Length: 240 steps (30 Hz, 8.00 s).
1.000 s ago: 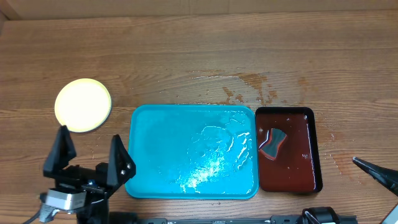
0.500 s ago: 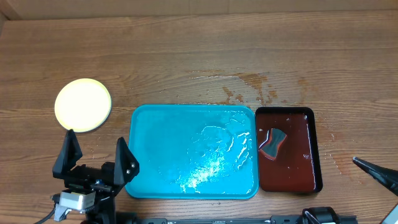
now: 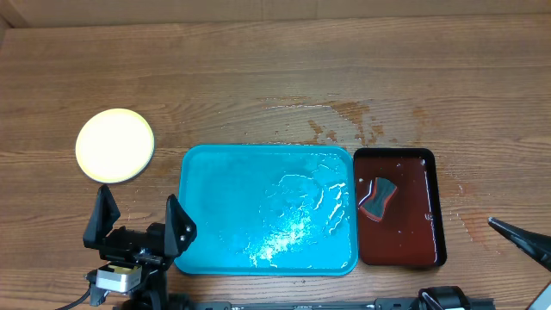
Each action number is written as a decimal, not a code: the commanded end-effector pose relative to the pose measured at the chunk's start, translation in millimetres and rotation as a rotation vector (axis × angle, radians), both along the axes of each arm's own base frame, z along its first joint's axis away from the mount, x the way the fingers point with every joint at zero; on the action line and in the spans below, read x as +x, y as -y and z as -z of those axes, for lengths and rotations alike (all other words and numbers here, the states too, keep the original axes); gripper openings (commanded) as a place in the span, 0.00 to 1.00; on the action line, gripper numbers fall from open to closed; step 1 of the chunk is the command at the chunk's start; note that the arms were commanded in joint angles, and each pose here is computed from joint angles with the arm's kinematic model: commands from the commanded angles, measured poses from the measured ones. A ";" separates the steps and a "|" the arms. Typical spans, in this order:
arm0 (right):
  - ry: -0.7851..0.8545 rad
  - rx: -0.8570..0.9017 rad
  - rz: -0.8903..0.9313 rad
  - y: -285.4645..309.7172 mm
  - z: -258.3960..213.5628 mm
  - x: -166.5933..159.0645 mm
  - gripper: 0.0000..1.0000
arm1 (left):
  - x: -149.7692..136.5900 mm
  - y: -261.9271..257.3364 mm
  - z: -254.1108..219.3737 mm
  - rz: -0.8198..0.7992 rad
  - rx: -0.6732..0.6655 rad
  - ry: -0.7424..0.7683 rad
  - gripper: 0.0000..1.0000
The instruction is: Clean dirty plates on tray and stack at the side
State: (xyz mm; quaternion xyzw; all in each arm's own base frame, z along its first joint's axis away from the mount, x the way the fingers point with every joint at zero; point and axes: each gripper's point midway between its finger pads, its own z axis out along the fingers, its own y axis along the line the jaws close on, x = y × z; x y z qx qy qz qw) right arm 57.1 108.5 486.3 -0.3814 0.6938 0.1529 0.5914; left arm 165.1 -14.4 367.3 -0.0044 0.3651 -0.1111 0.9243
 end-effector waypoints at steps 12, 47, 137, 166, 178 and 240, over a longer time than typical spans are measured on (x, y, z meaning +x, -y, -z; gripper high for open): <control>0.013 0.000 -0.012 -0.9 -2.3 -2.9 1.00 | 24.6 -2.8 35.4 -0.029 0.006 -0.130 1.00; 0.013 0.000 -0.012 -0.9 -2.3 -2.9 1.00 | 80.5 -0.8 211.3 -0.011 0.032 -0.900 0.99; 0.553 0.694 0.397 67.3 43.9 101.0 1.00 | 80.6 0.1 210.4 -0.007 0.037 -0.896 1.00; 0.806 0.824 0.415 85.7 121.3 104.8 1.00 | 80.6 0.1 210.4 -0.007 0.037 -0.896 1.00; 0.756 0.787 0.509 96.8 142.3 122.2 1.00 | 80.6 0.1 210.4 -0.007 0.037 -0.896 1.00; 0.088 0.387 0.583 79.7 311.1 185.7 1.00 | 80.6 0.1 210.4 -0.007 0.037 -0.896 1.00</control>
